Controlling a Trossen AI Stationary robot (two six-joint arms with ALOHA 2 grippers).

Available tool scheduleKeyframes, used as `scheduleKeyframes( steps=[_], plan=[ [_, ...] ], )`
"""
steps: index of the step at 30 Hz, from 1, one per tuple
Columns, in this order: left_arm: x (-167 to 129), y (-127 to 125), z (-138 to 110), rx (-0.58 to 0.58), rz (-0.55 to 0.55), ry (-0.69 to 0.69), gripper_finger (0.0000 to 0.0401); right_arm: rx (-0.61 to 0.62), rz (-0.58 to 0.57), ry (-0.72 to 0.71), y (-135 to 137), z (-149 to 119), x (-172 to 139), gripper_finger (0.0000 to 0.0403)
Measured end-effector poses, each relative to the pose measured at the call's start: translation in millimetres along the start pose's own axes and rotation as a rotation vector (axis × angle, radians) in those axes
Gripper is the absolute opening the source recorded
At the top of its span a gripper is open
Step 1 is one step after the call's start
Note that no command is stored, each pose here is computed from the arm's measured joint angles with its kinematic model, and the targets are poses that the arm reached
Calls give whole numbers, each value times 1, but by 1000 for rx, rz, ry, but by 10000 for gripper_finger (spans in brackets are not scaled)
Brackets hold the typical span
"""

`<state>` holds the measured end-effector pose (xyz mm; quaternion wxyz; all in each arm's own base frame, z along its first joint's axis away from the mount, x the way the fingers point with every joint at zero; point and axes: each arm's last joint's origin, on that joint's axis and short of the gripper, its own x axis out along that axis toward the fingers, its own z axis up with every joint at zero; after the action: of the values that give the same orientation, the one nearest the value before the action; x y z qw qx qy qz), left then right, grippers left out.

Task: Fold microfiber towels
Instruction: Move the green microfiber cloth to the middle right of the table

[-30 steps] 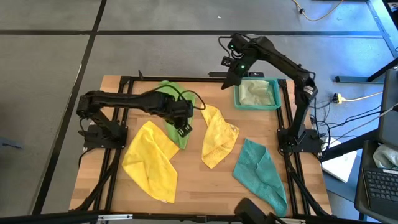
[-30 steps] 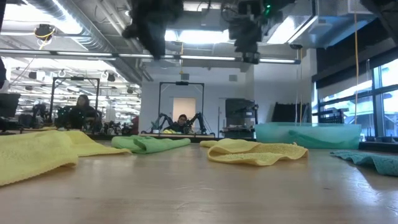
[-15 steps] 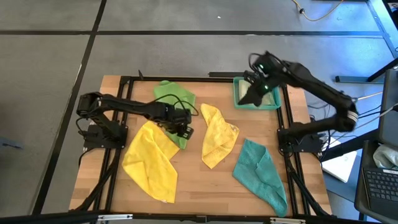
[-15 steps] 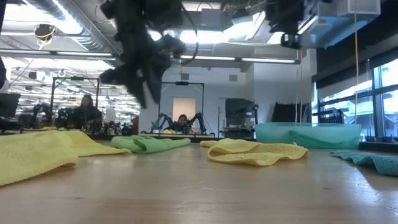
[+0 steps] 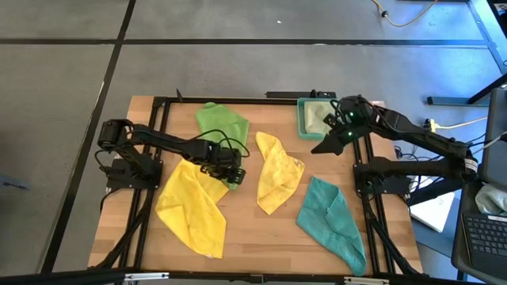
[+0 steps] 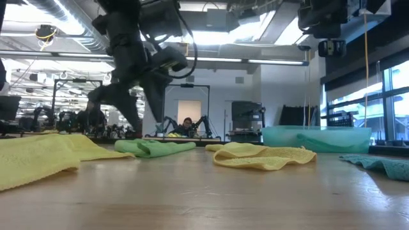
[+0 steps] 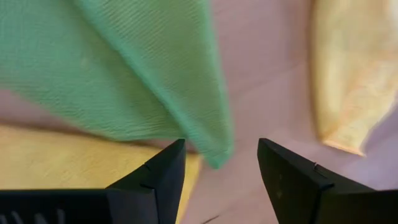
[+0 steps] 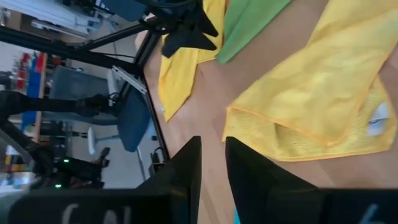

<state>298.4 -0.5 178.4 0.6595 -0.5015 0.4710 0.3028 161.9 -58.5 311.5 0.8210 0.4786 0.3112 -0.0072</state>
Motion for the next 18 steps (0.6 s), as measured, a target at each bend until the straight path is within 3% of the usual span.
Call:
scheduleKeyframes(
  steps=[4,11,18],
  plan=[
    [11,13,-3,-49,67,18,191,0,21,6,4,-3,2,76],
    [17,11,1,-88,-43,-17,191,-41,57,16,11,-5,6,76],
    [35,12,-1,-91,-12,31,190,-18,57,20,12,-5,6,76]
  ],
)
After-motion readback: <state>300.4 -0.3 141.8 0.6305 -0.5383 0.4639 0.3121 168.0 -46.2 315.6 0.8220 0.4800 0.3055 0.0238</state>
